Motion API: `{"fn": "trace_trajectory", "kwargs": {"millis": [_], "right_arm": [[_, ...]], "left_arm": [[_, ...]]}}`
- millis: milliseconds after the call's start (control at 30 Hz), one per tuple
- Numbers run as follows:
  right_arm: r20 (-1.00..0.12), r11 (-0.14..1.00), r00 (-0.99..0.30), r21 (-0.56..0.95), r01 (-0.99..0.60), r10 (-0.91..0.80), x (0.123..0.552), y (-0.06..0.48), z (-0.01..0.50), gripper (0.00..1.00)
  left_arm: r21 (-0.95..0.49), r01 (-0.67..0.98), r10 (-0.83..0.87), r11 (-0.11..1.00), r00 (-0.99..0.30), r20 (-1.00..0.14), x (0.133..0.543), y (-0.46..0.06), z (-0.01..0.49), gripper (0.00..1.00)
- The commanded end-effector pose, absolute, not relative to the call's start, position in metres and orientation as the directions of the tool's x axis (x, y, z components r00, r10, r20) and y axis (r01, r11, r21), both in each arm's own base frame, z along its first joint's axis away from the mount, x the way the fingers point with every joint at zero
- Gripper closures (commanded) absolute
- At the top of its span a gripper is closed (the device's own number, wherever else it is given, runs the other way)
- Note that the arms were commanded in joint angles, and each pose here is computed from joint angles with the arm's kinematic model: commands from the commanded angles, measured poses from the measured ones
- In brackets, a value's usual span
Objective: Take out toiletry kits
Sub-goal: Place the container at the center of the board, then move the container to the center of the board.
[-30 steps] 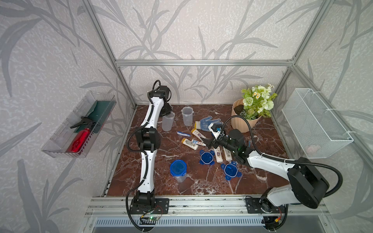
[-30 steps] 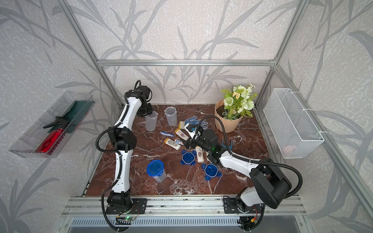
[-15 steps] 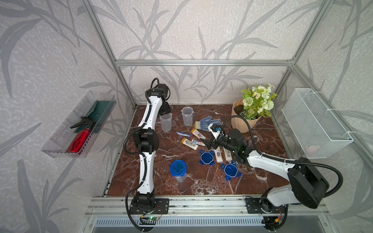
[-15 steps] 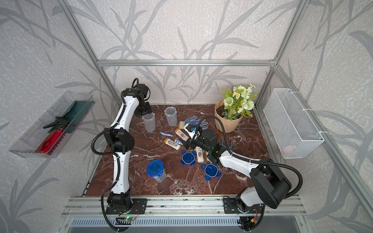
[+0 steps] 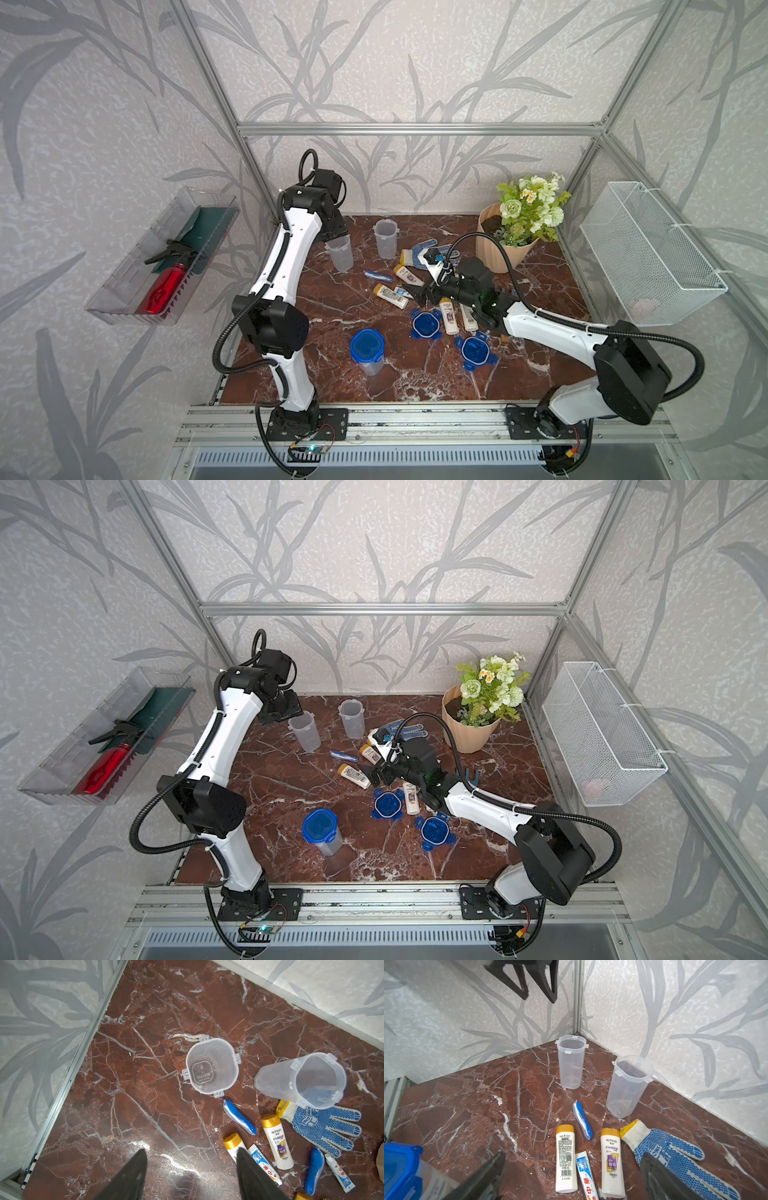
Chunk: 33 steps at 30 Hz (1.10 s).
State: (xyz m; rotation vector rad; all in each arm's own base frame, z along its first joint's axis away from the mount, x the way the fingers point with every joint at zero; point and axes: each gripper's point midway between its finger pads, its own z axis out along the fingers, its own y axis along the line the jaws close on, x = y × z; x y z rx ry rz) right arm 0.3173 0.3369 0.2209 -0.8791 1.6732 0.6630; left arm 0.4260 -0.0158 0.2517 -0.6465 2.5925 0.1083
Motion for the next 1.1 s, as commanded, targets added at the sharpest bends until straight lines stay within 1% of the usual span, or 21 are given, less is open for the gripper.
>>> {"fn": "trace_trajectory", "kwargs": {"millis": [0,67,100,200,333,400,467,600,800,900,1067], "right_arm": [[-0.961,0.566,-0.166,0.011,-0.824,-0.222,0.313,0.340,0.221,0.01],[-0.962,0.565,-0.158,0.004,-0.825,-0.224,0.312,0.339,0.222,0.01],[-0.961,0.568,-0.154,-0.003,-0.823,-0.229,0.313,0.339,0.222,0.01],[-0.957,0.577,-0.146,-0.026,-0.816,-0.250,0.317,0.338,0.219,0.01],[-0.953,0.582,-0.136,-0.051,-0.811,-0.272,0.319,0.336,0.214,0.01],[-0.950,0.587,-0.130,-0.064,-0.807,-0.284,0.320,0.335,0.211,0.01],[-0.946,0.593,-0.127,-0.079,-0.801,-0.297,0.322,0.334,0.208,0.01],[-0.939,0.603,-0.127,-0.098,-0.791,-0.319,0.326,0.332,0.203,0.01],[-0.930,0.612,-0.130,-0.118,-0.782,-0.344,0.332,0.332,0.194,0.01],[-0.926,0.617,-0.136,-0.121,-0.777,-0.353,0.334,0.331,0.190,0.01],[-0.918,0.621,-0.136,-0.138,-0.771,-0.373,0.337,0.330,0.184,0.01]], "left_arm": [[0.025,-0.516,-0.460,0.856,-0.782,-0.420,0.441,0.007,0.221,0.42],[0.100,-0.544,-0.467,0.833,-0.789,-0.400,0.439,0.018,0.217,0.40],[0.118,-0.545,-0.465,0.830,-0.793,-0.393,0.442,0.021,0.214,0.36],[0.087,-0.542,-0.478,0.836,-0.797,-0.371,0.455,0.018,0.200,0.31],[0.058,-0.540,-0.487,0.840,-0.797,-0.358,0.475,0.015,0.183,0.31],[0.044,-0.535,-0.490,0.844,-0.800,-0.346,0.482,0.011,0.175,0.33],[0.037,-0.532,-0.492,0.846,-0.805,-0.331,0.487,0.009,0.167,0.37],[0.024,-0.531,-0.502,0.847,-0.814,-0.293,0.493,0.003,0.147,0.56],[-0.008,-0.527,-0.512,0.850,-0.821,-0.253,0.499,-0.007,0.128,0.75],[-0.045,-0.520,-0.514,0.853,-0.820,-0.252,0.506,-0.014,0.124,0.81],[-0.116,-0.518,-0.530,0.847,-0.810,-0.252,0.520,-0.026,0.119,0.83]]}}
